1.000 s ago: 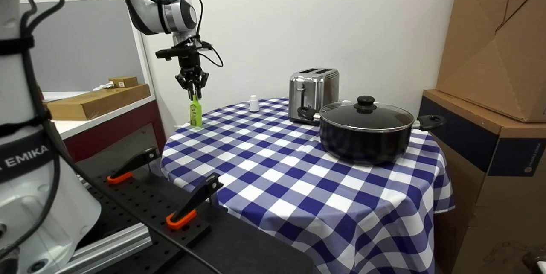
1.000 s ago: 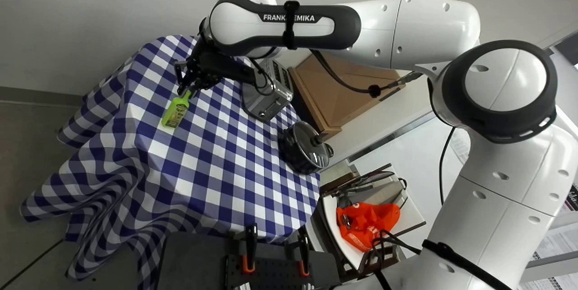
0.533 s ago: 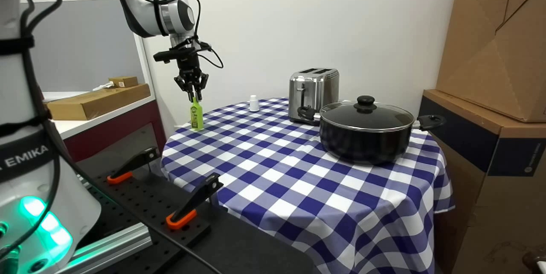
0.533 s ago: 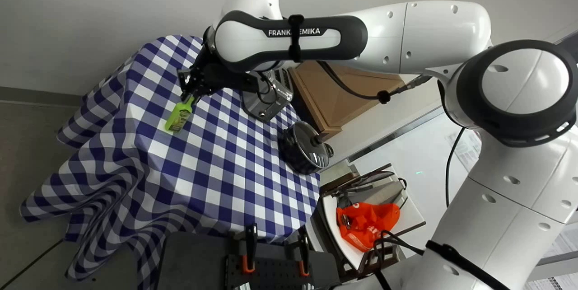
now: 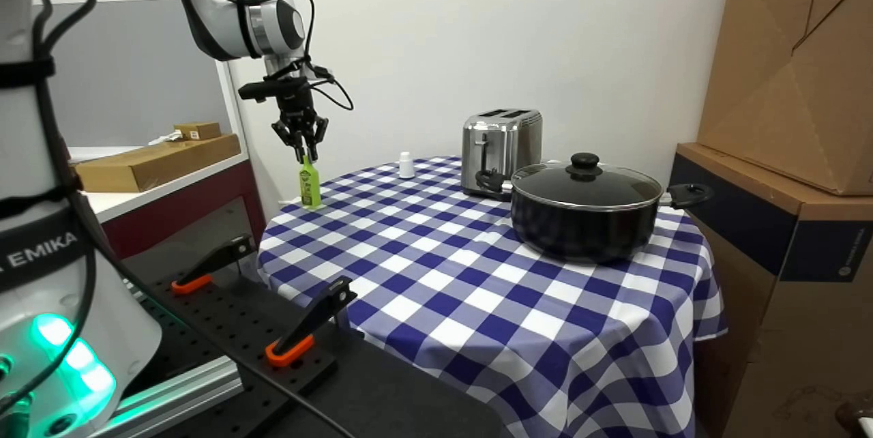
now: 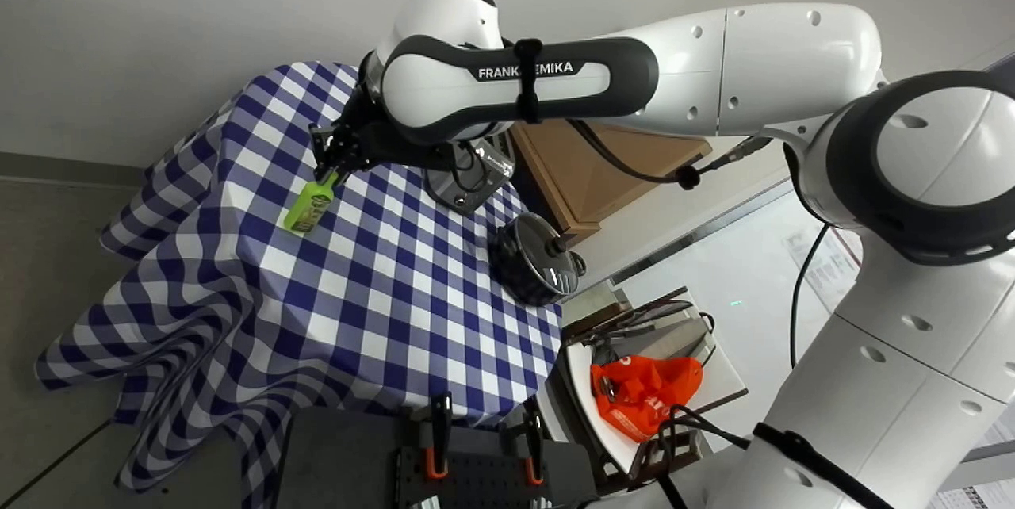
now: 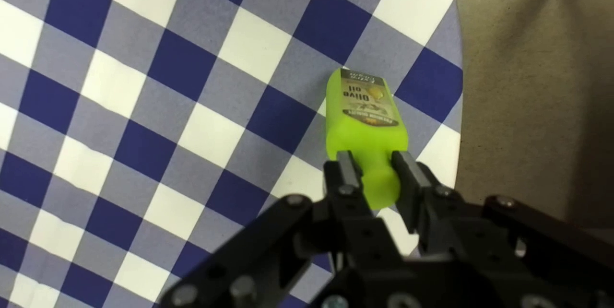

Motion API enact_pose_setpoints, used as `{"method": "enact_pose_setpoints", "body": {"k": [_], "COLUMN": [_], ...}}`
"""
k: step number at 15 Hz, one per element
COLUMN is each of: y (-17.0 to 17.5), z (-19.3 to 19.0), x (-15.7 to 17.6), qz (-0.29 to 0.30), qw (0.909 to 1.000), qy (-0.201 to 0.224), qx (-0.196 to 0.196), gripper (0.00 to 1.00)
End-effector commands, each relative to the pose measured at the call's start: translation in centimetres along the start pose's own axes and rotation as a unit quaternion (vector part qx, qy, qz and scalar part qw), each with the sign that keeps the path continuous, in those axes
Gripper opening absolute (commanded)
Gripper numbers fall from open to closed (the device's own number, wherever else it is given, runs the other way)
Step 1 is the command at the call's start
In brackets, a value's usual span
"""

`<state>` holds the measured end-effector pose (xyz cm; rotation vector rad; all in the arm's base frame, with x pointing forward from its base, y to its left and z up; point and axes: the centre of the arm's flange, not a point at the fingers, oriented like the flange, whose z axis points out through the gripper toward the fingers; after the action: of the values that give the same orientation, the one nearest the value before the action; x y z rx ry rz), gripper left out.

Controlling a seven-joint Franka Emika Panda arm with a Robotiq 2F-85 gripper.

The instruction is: Move the yellow bottle and the salt cellar forwards

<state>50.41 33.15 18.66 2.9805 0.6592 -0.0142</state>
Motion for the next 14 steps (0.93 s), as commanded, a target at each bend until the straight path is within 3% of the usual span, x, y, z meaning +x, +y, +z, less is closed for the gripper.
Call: {"method": "enact_pose_setpoints", "body": {"k": [1,12,13,14], "y": [0.2,1.1,1.1,1.1], "z": [-0.5,1.1,1.1,1.0], "x": [-1.4,-2.3,-2.3,-2.3], "qz": [-0.016,-0.042,-0.042,-0.042], "qw": [0.9998,0.9984,0.9984,0.9984], "qy": [0.01,0.034,0.035,0.035], "qx": [-0.003,-0.018,-0.017,-0.016], "gripper": [0.06,0.06,0.48,0.49]}}
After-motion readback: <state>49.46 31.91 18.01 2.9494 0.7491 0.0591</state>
